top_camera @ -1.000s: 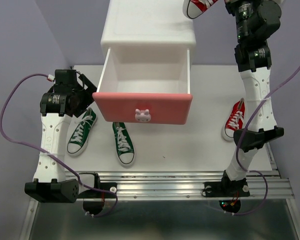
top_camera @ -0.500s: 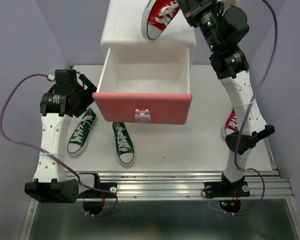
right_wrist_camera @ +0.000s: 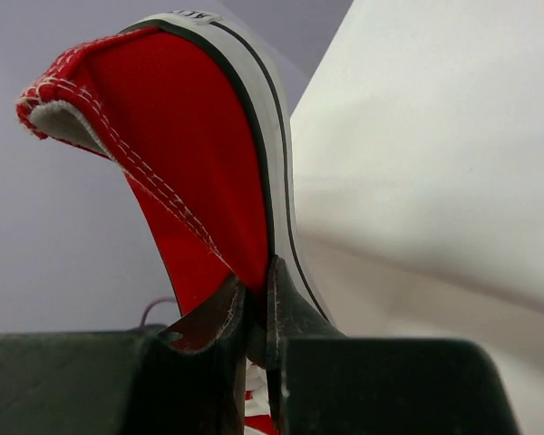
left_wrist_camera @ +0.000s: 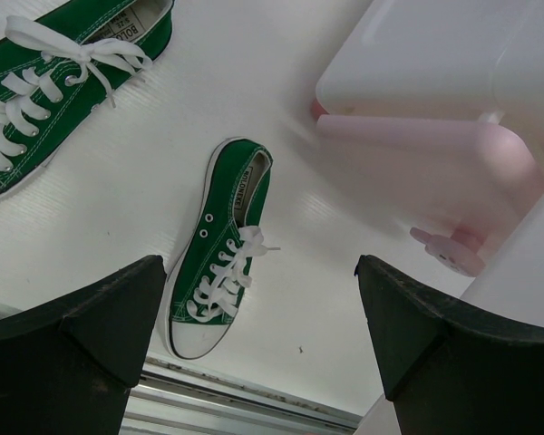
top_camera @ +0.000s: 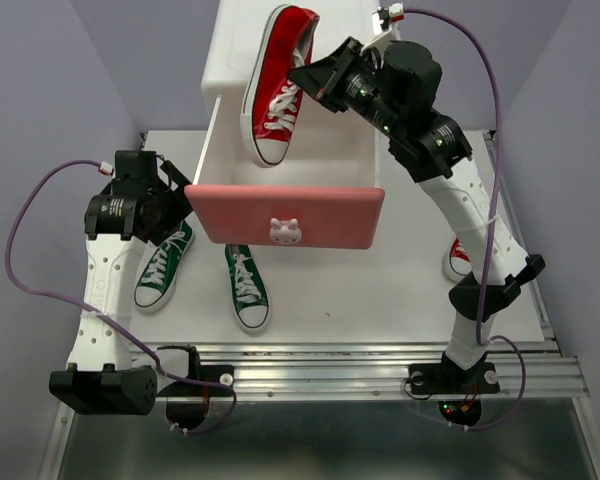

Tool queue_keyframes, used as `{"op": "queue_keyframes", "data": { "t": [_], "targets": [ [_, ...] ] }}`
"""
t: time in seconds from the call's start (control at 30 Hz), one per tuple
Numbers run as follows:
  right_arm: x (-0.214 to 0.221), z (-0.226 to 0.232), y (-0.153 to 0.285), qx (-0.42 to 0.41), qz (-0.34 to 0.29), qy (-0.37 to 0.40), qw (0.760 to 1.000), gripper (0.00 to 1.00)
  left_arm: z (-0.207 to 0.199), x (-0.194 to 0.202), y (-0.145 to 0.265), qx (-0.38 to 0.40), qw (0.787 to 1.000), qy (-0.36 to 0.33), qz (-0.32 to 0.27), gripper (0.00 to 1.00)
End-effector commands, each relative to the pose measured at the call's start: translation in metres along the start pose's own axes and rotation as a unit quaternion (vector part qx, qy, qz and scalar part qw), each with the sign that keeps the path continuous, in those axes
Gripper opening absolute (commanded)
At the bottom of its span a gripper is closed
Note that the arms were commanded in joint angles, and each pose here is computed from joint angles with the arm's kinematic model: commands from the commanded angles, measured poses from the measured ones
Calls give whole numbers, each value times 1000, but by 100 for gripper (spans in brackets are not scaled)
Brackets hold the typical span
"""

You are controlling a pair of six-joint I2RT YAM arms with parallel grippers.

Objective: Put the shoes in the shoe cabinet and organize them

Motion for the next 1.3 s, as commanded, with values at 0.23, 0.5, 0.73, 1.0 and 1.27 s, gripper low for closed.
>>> {"op": "queue_keyframes", "data": {
  "t": [0.23,0.5,0.73,1.0,1.27],
  "targets": [
    [9,61,55,-98,48,57,992,1,0,-2,4,13,1000,5,-14,99],
    [44,48,57,-42,110,114,986,1,-1,-4,2,10,1000,5,-17,99],
    [59,37,51,-38,139,148,978,0,-1,-3,1,10,1000,9,-18,99],
    [72,34,48,-56,170,188,966,1,-1,-4,0,11,1000,9,-18,99],
    [88,4,32,51,172,216,960,1,-3,-6,-1,9,1000,6,-21,99]
  ]
}}
Point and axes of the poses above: each gripper's point midway between its finger pads, its own y axis back along the fingers, its own z axis along the line the jaws close on, x = y × z, the point moved 7 cm from there along y, back along the fingers, and after that the axes turned 12 degrees about y, right-handed, at the moved point
